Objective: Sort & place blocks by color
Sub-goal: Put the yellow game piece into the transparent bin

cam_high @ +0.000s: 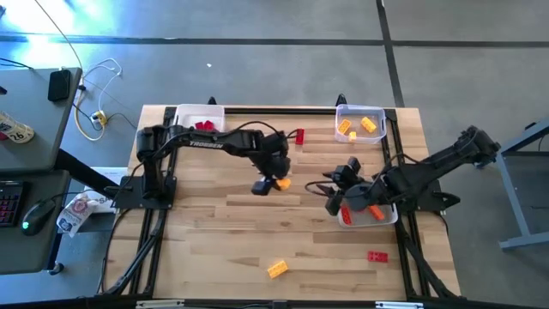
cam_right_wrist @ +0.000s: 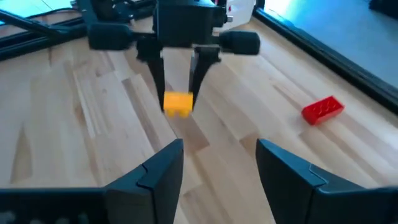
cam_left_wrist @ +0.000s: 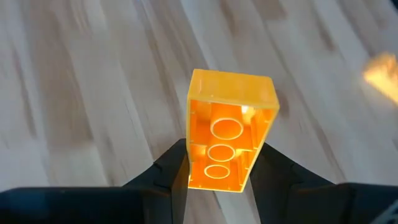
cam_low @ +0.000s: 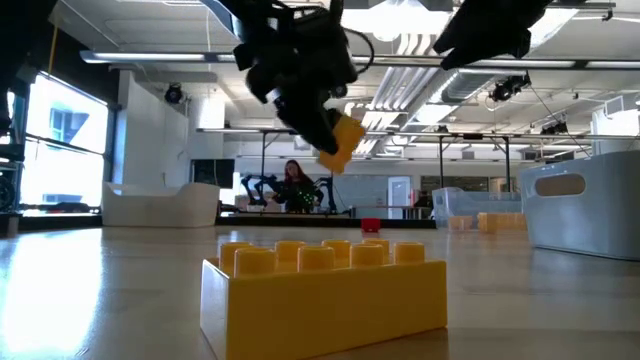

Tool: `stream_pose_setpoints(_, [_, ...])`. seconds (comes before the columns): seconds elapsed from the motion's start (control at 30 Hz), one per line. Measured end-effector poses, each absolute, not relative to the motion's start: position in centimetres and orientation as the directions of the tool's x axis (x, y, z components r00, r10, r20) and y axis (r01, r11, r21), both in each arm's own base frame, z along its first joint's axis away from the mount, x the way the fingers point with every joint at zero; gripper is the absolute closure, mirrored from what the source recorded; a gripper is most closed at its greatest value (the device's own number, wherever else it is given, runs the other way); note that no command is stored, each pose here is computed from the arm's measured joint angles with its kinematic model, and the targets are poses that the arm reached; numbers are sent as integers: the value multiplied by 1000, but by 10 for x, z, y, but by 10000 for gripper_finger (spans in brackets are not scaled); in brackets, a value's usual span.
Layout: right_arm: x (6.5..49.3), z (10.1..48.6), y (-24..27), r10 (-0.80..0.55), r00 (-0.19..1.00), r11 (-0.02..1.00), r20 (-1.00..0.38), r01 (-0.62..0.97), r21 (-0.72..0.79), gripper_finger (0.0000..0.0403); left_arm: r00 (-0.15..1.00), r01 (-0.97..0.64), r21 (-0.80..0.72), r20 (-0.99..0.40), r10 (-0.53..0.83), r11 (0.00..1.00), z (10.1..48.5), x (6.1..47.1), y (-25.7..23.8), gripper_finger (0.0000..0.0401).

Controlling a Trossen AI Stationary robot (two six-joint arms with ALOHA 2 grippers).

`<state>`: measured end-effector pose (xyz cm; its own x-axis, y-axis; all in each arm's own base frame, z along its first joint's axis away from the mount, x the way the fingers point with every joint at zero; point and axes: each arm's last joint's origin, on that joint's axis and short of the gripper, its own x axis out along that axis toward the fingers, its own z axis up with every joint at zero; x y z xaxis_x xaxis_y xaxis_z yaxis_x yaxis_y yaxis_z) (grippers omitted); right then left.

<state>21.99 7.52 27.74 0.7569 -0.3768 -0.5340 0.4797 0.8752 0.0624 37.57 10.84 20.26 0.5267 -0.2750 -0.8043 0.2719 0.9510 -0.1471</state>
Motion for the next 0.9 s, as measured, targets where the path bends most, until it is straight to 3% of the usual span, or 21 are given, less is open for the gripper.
stream_pose_setpoints(0.4, [233, 286, 62, -378, 798, 907, -469, 420, -16, 156, 789, 210, -72, -577, -212, 975, 226, 407, 103, 289])
stream_pose_setpoints(0.9, [239, 290, 50, -387, 806, 916, -447, 391, -87, 150, 890, 128, 26, -445, -104, 991, 242, 423, 89, 289])
